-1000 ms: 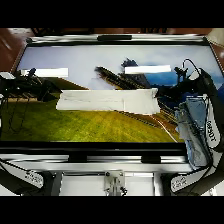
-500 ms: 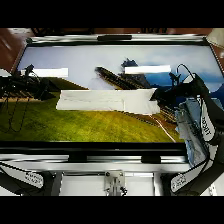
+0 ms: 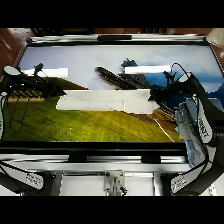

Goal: Fold the shirts.

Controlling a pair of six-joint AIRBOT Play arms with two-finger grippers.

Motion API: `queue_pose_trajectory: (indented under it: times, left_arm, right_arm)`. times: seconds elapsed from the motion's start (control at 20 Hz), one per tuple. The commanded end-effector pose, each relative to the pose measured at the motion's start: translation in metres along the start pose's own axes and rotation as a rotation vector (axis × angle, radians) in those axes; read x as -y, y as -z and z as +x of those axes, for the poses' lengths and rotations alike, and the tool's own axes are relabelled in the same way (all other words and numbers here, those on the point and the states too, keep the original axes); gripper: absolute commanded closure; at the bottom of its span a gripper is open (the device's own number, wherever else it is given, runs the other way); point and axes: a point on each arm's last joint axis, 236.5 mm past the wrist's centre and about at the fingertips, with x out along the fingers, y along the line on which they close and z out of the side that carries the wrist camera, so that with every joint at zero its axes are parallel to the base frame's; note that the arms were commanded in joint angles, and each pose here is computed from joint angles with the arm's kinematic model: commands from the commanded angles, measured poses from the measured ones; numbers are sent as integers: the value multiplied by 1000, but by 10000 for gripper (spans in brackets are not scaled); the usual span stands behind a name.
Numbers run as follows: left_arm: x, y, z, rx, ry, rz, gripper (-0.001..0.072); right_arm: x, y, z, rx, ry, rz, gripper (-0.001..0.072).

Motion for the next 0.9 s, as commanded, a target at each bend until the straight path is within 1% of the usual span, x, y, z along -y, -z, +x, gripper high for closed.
queue_pose_trajectory:
  times: [0.0,0.1,0.25,0.4,0.6,0.7,0.85]
  left_arm:
    - [55,10,41,-37,67,81,666]
    - [87,20,70,-50,76,134,666]
    - [129,33,112,-39,77,153,666]
    - [168,46,146,-7,88,195,666]
    - [197,86,199,-64,107,209,666]
    - [212,100,222,-85,161,167,666]
    - [243,120,253,-110,294,117,666]
  right_arm:
    - [-41,8,-42,26,-41,-69,649]
    - [-63,14,-76,66,-48,-80,649]
    - [-92,27,-121,123,-55,-89,649]
    - [-109,53,-154,123,-44,-106,649]
    - [-127,82,-192,159,-20,-143,649]
    - [-137,98,-212,185,-17,-155,648]
    - [-152,117,-237,239,-17,-180,649]
